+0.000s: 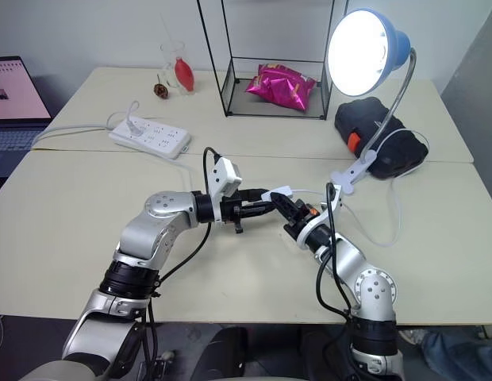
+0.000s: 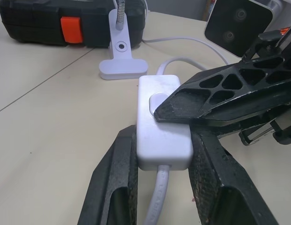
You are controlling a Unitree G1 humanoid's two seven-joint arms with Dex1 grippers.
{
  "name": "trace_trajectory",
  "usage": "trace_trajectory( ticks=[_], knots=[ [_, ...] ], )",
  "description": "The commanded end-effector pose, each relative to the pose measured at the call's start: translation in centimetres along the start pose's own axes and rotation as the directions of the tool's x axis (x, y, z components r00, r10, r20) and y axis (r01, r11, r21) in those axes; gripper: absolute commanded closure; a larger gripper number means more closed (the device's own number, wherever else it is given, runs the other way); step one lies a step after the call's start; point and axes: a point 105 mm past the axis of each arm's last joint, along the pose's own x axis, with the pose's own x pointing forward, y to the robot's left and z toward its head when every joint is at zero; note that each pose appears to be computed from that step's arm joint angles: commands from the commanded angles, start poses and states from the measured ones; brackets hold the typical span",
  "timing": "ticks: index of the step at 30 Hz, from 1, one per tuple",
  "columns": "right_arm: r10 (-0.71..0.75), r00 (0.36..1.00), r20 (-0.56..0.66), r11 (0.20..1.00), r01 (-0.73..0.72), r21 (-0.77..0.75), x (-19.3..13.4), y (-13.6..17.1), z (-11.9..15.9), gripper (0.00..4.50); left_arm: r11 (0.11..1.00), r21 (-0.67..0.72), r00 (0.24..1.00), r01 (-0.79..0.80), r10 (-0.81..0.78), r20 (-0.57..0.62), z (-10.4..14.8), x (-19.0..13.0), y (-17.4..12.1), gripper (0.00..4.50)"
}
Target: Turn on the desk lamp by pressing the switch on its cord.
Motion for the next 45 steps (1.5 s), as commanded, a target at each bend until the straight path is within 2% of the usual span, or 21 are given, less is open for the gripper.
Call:
trace_trajectory(
  ticks=[1,5,9,12,14,15,18,23,26,33,35,40,45],
  knots=[
    [0.049,0.999,-0.004,0.998,-0.049,-0.045,-0.2,1.0,0.4,2.98,0.998,0.062,1.0,0.008,-0.01,0.021,1.2,0.3,-0.5,3.4],
    [0.052,0.998,-0.028,0.995,-0.054,-0.083,-1.0,0.7,0.5,2.1,0.998,0.065,1.0,-0.001,0.0,0.018,0.9,0.3,-0.4,3.4],
    [0.025,0.99,-0.142,0.952,-0.067,-0.3,-2.7,0.4,0.0,1.2,0.996,0.083,1.0,-0.015,0.016,-0.009,0.1,0.3,-0.2,3.4],
    [-0.035,0.968,-0.247,0.819,-0.114,-0.562,-4.5,0.0,-0.4,0.61,0.996,0.077,0.998,-0.039,0.043,-0.045,-1.3,0.1,0.4,3.4],
    [-0.088,0.95,-0.299,0.675,-0.164,-0.72,-5.6,-0.5,-0.5,0.12,0.997,0.047,0.996,-0.059,0.062,-0.069,-2.3,-0.1,0.9,3.4],
    [-0.106,0.942,-0.318,0.606,-0.192,-0.772,-6.1,-0.7,-0.5,0.02,0.997,0.044,0.994,-0.065,0.068,-0.083,-2.8,-0.1,1.2,3.4],
    [-0.125,0.927,-0.353,0.433,-0.269,-0.86,-7.0,-0.5,0.3,0.0,0.997,0.044,0.992,-0.066,0.07,-0.107,-3.7,-0.1,1.5,3.4],
    [-0.086,0.933,-0.35,0.253,-0.319,-0.913,-6.9,1.7,2.7,0.0,0.998,0.056,0.989,-0.034,0.041,-0.139,-4.8,0.1,1.4,3.4],
    [-0.093,0.935,-0.341,0.189,-0.32,-0.928,-6.7,2.1,3.8,0.0,0.997,0.078,0.988,0.001,0.011,-0.156,-5.3,0.2,1.1,3.4],
    [-0.128,0.928,-0.351,0.116,-0.337,-0.934,-6.5,1.9,4.8,0.0,0.997,0.076,0.987,-0.031,0.043,-0.156,-5.5,0.4,2.0,3.4],
    [-0.133,0.924,-0.36,0.107,-0.347,-0.932,-6.5,1.8,4.9,0.0,0.997,0.073,0.987,-0.036,0.047,-0.154,-5.4,0.3,2.2,2.68],
    [-0.144,0.914,-0.378,0.091,-0.368,-0.925,-6.6,1.6,5.1,0.0,0.994,0.104,0.99,-0.026,0.039,-0.133,-4.6,-0.4,2.1,1.79],
    [-0.157,0.906,-0.394,0.076,-0.387,-0.919,-6.9,1.6,5.4,0.0,0.983,0.172,0.995,-0.067,0.078,-0.062,-1.8,-2.1,2.2,0.7]
  ],
)
